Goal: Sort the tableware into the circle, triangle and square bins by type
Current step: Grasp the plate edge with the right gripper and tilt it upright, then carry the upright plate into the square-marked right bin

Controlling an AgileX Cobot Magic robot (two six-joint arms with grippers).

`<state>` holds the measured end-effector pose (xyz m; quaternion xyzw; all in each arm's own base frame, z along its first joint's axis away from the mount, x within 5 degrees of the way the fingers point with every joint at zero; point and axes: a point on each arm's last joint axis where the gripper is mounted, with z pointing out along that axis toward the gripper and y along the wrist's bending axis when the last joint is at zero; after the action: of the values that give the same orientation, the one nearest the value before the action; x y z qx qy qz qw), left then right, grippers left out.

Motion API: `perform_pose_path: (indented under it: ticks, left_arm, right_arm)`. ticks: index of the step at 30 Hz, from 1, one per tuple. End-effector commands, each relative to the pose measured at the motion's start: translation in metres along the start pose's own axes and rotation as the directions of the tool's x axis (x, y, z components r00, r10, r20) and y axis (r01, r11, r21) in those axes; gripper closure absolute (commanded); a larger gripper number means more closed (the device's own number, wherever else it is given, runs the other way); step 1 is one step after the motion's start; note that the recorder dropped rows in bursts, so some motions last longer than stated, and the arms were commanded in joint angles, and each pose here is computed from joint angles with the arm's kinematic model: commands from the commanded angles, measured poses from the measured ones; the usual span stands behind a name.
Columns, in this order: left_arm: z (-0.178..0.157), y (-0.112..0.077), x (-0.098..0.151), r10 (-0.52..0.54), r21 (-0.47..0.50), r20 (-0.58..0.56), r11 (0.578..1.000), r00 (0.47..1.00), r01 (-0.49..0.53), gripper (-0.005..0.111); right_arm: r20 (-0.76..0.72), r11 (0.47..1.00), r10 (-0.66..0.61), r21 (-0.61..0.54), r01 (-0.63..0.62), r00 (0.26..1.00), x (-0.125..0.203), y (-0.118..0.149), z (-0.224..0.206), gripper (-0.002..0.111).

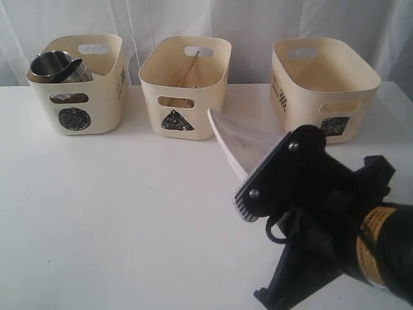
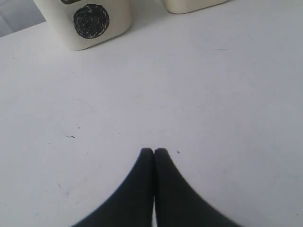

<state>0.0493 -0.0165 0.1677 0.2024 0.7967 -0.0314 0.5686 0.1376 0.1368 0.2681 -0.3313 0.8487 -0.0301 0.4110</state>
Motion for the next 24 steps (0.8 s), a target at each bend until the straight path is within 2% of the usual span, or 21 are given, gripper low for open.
perform_pose_path:
  ticks: [1, 6, 11, 17, 20, 24]
  left_arm:
    - [0.000, -0.001, 0.001, 0.000, 0.006, -0.001, 1.000, 1.000, 0.000, 0.107]
    - [0.000, -0.001, 0.001, 0.000, 0.006, -0.001, 1.000, 1.000, 0.000, 0.107]
    - [0.000, -0.001, 0.001, 0.000, 0.006, -0.001, 1.000, 1.000, 0.000, 0.107]
    - [0.000, -0.001, 0.001, 0.000, 0.006, -0.001, 1.000, 1.000, 0.000, 0.107]
    - [0.000, -0.001, 0.001, 0.000, 0.006, -0.001, 1.000, 1.000, 0.000, 0.107]
    - [0.000, -0.001, 0.001, 0.000, 0.006, -0.001, 1.000, 1.000, 0.000, 0.107]
  right_arm:
    - [0.134, 0.999, 0.010, 0.049, -0.016, 0.991, -0.013, -0.018, -0.022, 0.108]
    - [0.260, 0.975, 0.153, 0.117, -0.188, 0.953, -0.018, -0.048, -0.044, 0.108]
    - [0.332, 0.948, 0.208, 0.165, -0.274, 0.920, -0.026, -0.072, -0.055, 0.108]
    - [0.487, 0.900, 0.250, 0.202, -0.386, 0.837, -0.074, -0.114, -0.072, 0.108]
    - [0.503, 0.887, 0.220, 0.253, -0.386, 0.836, -0.100, -0.137, -0.059, 0.108]
    - [0.499, 0.850, 0.255, 0.294, -0.438, 0.828, -0.120, -0.175, -0.027, 0.108]
